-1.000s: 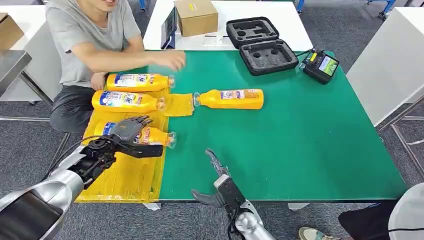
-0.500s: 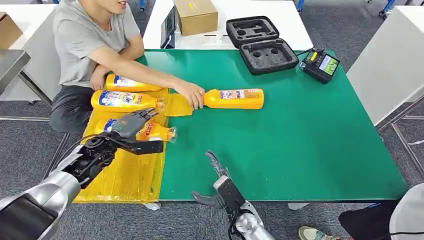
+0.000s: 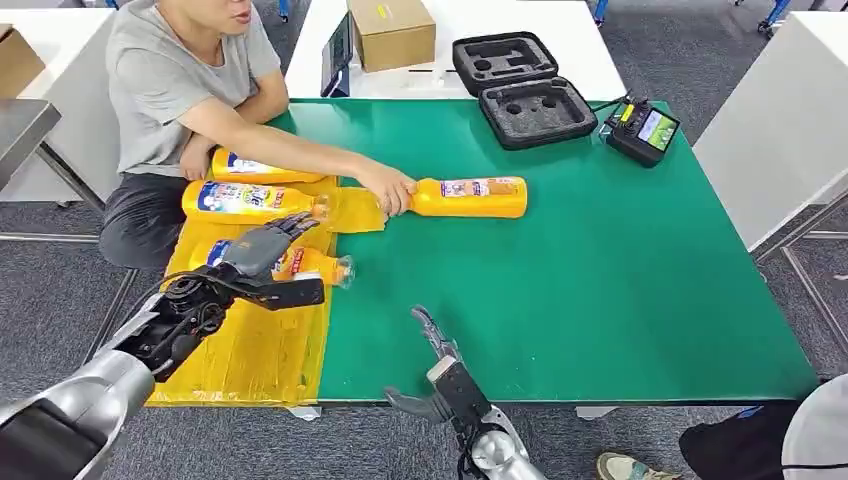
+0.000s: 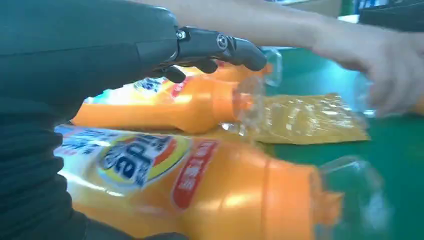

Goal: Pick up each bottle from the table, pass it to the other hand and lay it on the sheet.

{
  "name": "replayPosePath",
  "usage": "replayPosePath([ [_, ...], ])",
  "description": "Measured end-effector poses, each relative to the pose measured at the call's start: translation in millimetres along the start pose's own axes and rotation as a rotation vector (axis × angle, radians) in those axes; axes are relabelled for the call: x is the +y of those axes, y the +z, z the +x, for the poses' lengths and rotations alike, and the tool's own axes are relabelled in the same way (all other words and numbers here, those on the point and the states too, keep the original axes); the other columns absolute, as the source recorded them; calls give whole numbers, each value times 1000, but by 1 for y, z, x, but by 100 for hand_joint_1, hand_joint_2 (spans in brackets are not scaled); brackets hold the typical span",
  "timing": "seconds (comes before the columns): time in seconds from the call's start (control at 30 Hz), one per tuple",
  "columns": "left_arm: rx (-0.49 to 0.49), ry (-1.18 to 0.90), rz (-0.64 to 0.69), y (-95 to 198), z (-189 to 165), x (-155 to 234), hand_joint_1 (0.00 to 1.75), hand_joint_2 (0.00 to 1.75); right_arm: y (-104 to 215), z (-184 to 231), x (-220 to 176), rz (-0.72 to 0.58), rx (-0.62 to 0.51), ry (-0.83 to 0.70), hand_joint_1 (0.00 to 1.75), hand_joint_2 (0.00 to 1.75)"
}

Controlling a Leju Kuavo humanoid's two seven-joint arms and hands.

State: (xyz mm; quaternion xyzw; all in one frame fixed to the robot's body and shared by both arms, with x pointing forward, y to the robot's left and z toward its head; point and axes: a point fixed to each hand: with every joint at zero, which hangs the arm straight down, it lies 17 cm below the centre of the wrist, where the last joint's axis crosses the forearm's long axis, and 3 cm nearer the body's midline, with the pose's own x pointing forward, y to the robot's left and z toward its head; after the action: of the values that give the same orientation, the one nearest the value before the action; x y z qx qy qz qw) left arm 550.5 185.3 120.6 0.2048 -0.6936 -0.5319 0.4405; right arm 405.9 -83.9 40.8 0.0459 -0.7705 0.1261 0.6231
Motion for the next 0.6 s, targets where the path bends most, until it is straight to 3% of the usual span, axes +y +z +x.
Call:
replayPosePath([
  [0.23, -69, 117, 0, 36, 23, 15, 0, 175, 6, -8, -9, -17, 17, 15, 0, 175],
  [0.37, -168, 290, 34, 61, 58, 32, 0, 175, 6, -3, -11, -23, -3, 52, 0, 175],
  [0.6, -338, 488, 259, 138, 116, 52, 0, 175, 9, 78, -28, -152, -241, 201, 0, 175],
])
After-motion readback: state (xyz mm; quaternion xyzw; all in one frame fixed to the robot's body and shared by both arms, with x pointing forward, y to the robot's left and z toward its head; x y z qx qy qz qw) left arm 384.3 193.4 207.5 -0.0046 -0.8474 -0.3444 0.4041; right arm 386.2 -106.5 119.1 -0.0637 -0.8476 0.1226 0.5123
